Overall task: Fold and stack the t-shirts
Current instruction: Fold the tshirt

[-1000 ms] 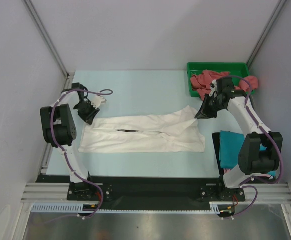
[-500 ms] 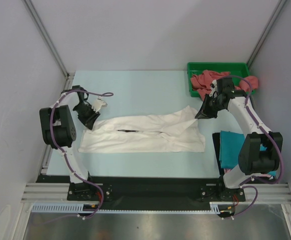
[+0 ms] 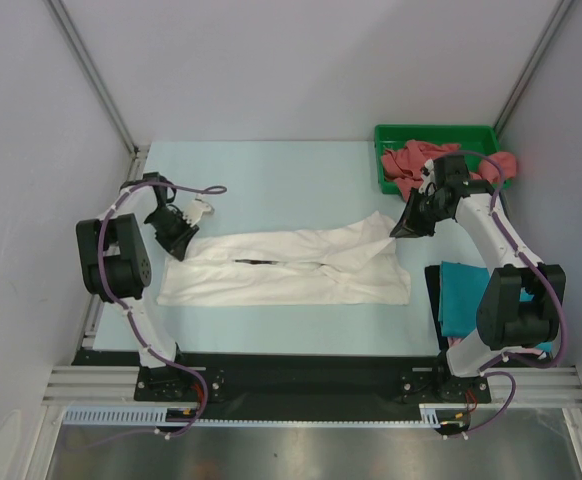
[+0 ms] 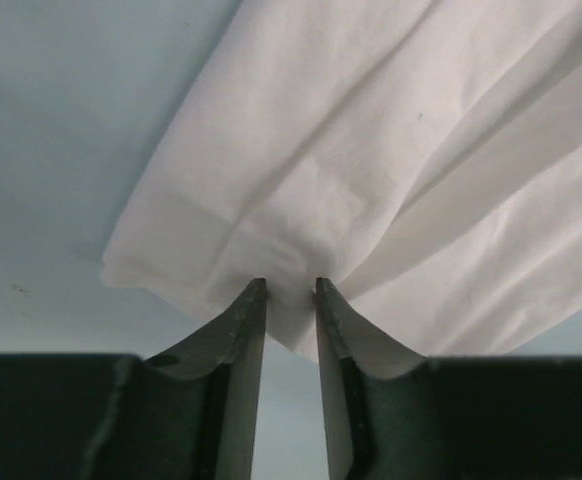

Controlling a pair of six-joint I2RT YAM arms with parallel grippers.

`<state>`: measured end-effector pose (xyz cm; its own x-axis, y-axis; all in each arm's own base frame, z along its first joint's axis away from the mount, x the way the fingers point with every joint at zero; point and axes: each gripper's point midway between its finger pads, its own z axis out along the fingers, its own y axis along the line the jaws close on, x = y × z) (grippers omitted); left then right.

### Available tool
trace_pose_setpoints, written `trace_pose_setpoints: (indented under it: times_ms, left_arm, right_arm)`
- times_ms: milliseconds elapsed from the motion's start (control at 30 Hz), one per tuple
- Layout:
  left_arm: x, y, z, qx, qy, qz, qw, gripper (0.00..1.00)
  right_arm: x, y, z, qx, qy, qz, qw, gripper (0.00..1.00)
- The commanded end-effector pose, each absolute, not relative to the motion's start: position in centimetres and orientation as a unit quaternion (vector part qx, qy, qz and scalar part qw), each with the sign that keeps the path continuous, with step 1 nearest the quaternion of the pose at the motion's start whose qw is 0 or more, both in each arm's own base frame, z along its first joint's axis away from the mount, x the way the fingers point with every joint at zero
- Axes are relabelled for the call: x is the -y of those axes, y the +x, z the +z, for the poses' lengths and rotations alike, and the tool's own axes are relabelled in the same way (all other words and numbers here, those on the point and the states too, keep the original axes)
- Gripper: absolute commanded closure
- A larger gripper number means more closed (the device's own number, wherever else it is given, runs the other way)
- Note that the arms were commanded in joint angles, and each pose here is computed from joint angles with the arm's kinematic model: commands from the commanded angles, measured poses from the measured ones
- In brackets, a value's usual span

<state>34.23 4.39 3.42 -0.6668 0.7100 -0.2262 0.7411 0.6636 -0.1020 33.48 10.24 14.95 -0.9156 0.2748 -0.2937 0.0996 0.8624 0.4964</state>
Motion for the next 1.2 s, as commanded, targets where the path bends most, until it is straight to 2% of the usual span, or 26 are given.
trace_pose_setpoints:
  times_ms: [0, 67, 167, 333, 433, 600, 800, 967, 1167]
  left_arm:
    - [-4.3, 33.2, 3.5, -0.905, 0.406, -0.098, 0.082, 0.74]
    - [-4.3, 32.9, 3.4, -0.903, 0.41, -0.1, 0.077, 0.76]
    - [-4.6, 33.4, 3.8, -0.902, 0.413, -0.088, 0.086, 1.0]
    - [-5.4, 36.3, 5.3, -0.91, 0.389, -0.051, 0.133, 1.0]
    - [-6.0, 39.3, 7.2, -0.909, 0.366, -0.012, 0.198, 1.0]
    - [-6.0, 43.5, 11.4, -0.892, 0.344, 0.023, 0.291, 1.0]
    - [-6.3, 45.4, 14.9, -0.877, 0.337, 0.048, 0.339, 1.0]
    - [-5.3, 42.9, 15.1, -0.868, 0.371, 0.032, 0.33, 1.0]
    - [-5.3, 33.9, 8.6, -0.865, 0.457, -0.005, 0.207, 1.0]
  right_arm:
    - [-10.0, 33.8, 15.8, -0.944, 0.093, 0.245, 0.201, 1.0]
    - [-10.1, 33.8, 15.8, -0.944, 0.093, 0.246, 0.2, 1.0]
    - [-10.0, 33.9, 15.8, -0.943, 0.096, 0.247, 0.2, 1.0]
    - [-10.2, 34.2, 16.2, -0.94, 0.099, 0.255, 0.205, 1.0]
    - [-11.0, 34.8, 17.6, -0.927, 0.108, 0.289, 0.215, 1.0]
    - [-11.4, 37.4, 22.5, -0.9, 0.113, 0.318, 0.275, 1.0]
    - [-11.6, 38.0, 24.3, -0.893, 0.119, 0.329, 0.283, 1.0]
    - [-11.6, 35.4, 24.2, -0.897, 0.125, 0.326, 0.27, 1.0]
    - [-11.5, 31.1, 20.1, -0.908, 0.151, 0.321, 0.222, 1.0]
